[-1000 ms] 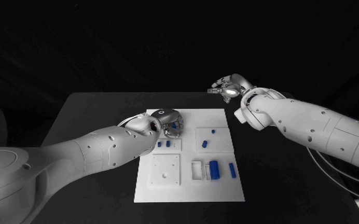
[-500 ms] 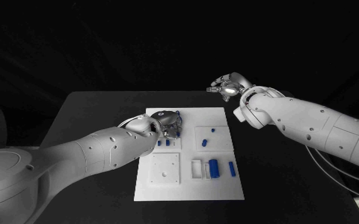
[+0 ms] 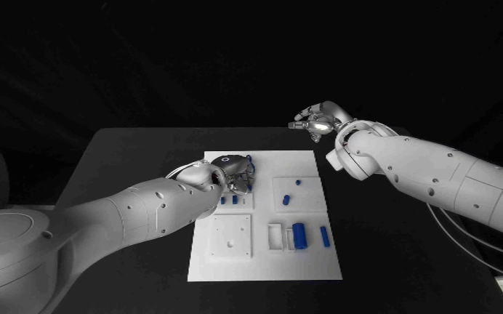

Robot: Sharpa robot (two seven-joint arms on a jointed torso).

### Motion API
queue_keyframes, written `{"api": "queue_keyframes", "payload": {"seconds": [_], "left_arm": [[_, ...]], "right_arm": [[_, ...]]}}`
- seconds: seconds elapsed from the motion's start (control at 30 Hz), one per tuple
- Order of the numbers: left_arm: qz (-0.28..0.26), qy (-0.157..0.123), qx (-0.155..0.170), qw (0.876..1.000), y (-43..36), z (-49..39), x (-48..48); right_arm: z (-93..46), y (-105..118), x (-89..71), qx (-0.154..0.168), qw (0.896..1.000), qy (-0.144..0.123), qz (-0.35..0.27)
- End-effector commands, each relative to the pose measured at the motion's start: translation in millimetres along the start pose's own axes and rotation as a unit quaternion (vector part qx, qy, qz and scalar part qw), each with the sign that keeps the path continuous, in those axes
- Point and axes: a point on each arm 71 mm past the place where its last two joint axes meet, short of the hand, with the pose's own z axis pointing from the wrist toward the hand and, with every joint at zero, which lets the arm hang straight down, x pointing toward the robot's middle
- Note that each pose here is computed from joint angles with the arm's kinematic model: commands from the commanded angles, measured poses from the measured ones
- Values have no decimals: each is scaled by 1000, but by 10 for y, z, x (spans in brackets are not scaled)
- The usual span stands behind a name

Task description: Assemble the parts on the task board

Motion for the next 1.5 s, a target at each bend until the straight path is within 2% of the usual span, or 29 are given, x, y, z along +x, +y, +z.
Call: {"api": "queue_keyframes", "payload": {"seconds": [0.03, 0.57, 0.87, 1.2, 1.5], "left_arm": [[1, 10, -3, 1000, 8, -2, 50], [-4, 29, -3, 1000, -18, 17, 87], [-3, 45, -6, 999, -25, 19, 191], [-3, 46, -4, 999, -46, 22, 219], [-3, 43, -7, 999, -27, 15, 213]], "right_arm": [[-3, 15, 16, -6, 1000, 7, -1], [0, 21, 23, -7, 1000, 8, -1], [-1, 22, 23, -7, 1000, 8, -1], [-1, 19, 21, -7, 1000, 8, -1], [-1, 20, 21, -7, 1000, 8, -1]]}}
